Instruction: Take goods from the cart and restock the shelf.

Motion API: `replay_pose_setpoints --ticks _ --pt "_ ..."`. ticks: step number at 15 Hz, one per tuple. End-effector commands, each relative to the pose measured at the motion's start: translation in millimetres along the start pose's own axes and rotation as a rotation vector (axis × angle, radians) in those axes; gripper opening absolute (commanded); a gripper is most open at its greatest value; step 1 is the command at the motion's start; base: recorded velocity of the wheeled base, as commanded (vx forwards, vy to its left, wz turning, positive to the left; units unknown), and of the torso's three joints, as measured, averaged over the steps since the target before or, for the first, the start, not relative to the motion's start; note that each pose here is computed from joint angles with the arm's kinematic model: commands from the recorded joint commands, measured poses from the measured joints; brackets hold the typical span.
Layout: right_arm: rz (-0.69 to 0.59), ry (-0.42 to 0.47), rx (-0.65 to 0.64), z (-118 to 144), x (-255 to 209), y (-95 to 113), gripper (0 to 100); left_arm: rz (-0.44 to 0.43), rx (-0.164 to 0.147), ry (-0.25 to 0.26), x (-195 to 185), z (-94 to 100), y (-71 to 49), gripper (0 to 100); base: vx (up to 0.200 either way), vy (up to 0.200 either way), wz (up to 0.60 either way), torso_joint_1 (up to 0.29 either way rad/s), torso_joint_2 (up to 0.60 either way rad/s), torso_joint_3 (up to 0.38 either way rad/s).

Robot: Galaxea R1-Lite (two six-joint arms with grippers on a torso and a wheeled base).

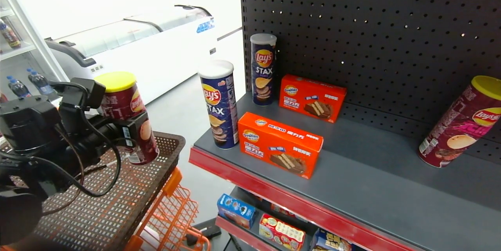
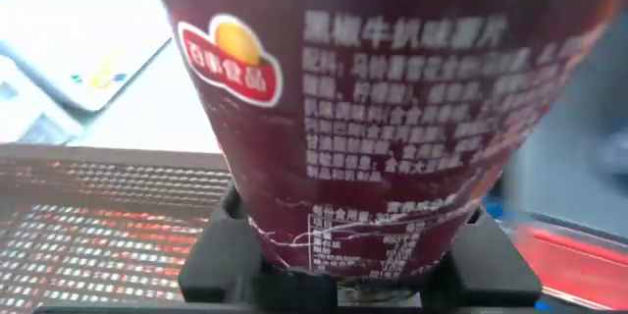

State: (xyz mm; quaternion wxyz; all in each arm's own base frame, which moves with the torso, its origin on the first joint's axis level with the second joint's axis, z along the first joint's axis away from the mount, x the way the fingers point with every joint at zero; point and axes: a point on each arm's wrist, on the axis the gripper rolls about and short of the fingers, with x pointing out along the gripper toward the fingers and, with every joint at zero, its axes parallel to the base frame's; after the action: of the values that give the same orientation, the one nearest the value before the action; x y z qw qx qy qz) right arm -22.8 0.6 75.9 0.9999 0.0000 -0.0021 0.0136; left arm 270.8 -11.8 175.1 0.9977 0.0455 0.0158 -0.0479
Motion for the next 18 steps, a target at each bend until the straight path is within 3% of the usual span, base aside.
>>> replay_pose_setpoints --ticks 1,2,3,4,8,9,11,14,15,18 --pt "0.000 0.000 0.000 0.1 0.0 0.0 100 -0.099 -0.052 -0.070 -48.3 37.5 -23.2 0 0.000 0.000 0.00 0.000 0.00 0.000" --pt "0.000 0.000 0.000 0.1 0.0 0.0 100 -0.104 -0.068 -0.059 -55.1 43.2 -23.9 0 0.000 0.000 0.00 0.000 0.00 0.000" --pt "0.000 0.000 0.000 0.1 0.0 0.0 100 -0.112 -0.044 -0.034 -57.2 38.1 -23.8 0 0.000 0.000 0.00 0.000 0.00 0.000" --pt "0.000 0.000 0.000 0.1 0.0 0.0 100 -0.150 -0.054 -0.017 -60.8 31.9 -28.5 0 0.000 0.000 0.00 0.000 0.00 0.000" --pt "0.000 0.000 0.000 0.1 0.0 0.0 100 -0.219 -0.062 -0.077 -66.2 32.4 -38.2 0 0.000 0.000 0.00 0.000 0.00 0.000" --pt "0.000 0.000 0.000 0.1 0.0 0.0 100 -0.277 -0.063 -0.082 -69.3 30.6 -45.3 0 0.000 0.000 0.00 0.000 0.00 0.000" --pt "0.000 0.000 0.000 0.1 0.0 0.0 100 -0.379 -0.061 -0.113 -71.5 31.1 -47.5 0 0.000 0.000 0.00 0.000 0.00 0.000" --pt "0.000 0.000 0.000 0.1 0.0 0.0 100 -0.412 -0.059 -0.141 -71.6 34.8 -49.9 0 0.000 0.000 0.00 0.000 0.00 0.000" --pt "0.000 0.000 0.000 0.1 0.0 0.0 100 -0.444 -0.060 -0.127 -74.6 31.4 -55.7 0 0.000 0.000 0.00 0.000 0.00 0.000" --pt "0.000 0.000 0.000 0.1 0.0 0.0 100 -0.553 -0.061 -0.149 -81.7 37.6 -76.7 0 0.000 0.000 0.00 0.000 0.00 0.000"
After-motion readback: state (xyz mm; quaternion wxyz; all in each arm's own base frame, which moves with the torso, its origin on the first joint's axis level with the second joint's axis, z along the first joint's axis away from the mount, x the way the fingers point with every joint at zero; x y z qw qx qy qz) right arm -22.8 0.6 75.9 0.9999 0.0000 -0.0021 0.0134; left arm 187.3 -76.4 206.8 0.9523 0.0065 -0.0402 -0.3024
